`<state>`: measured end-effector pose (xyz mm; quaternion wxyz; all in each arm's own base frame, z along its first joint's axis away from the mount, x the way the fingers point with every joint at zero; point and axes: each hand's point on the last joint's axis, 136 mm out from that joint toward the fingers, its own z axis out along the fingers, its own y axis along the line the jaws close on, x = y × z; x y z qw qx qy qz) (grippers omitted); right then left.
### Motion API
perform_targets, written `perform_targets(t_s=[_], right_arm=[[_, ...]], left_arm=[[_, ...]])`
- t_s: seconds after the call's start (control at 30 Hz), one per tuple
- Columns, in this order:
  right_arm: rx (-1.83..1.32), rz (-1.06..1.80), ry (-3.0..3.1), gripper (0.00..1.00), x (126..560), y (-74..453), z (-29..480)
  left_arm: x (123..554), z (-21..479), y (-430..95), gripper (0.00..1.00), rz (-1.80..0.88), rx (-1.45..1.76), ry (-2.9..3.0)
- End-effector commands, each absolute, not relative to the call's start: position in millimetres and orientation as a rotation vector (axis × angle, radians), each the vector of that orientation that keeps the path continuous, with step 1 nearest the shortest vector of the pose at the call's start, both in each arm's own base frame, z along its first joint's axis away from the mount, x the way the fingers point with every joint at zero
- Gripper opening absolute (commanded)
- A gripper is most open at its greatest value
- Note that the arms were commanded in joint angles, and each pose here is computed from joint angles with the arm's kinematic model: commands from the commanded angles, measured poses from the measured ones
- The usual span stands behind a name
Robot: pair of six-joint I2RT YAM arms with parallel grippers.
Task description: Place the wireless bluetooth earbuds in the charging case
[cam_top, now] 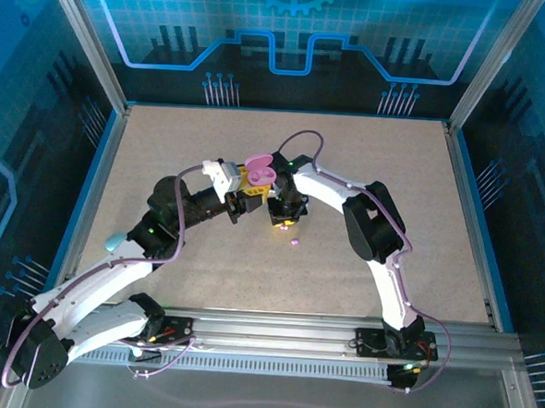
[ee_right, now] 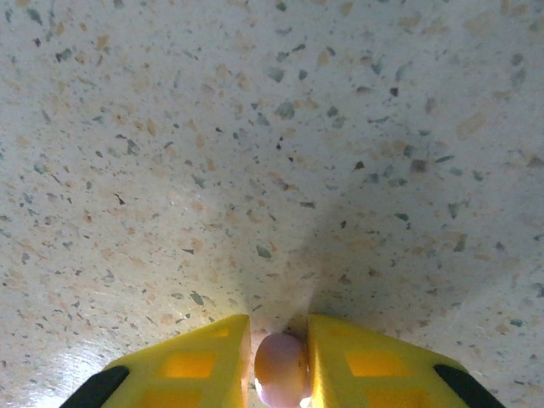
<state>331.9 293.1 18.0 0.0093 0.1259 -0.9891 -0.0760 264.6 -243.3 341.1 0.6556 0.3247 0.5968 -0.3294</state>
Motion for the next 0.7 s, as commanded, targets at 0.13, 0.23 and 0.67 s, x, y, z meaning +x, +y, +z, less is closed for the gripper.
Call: perform_targets(t_s=[0.13,0.23,0.67], right_arm=[[0.465,-0.13,-3.045,0.26,319.6,291.0,10.2],[0.484,-0.116,-3.047,0.26,319.4,291.2,10.6],[0.494,-0.137,-3.057,0.2,321.1,293.6,13.6]], left_arm=[[263.5,343.6,-242.9,0.33,-0.723,0.745,1.334],[263.8,343.4,-242.7,0.33,-0.722,0.745,1.336],[262.9,343.9,-242.8,0.33,-0.726,0.746,1.339]])
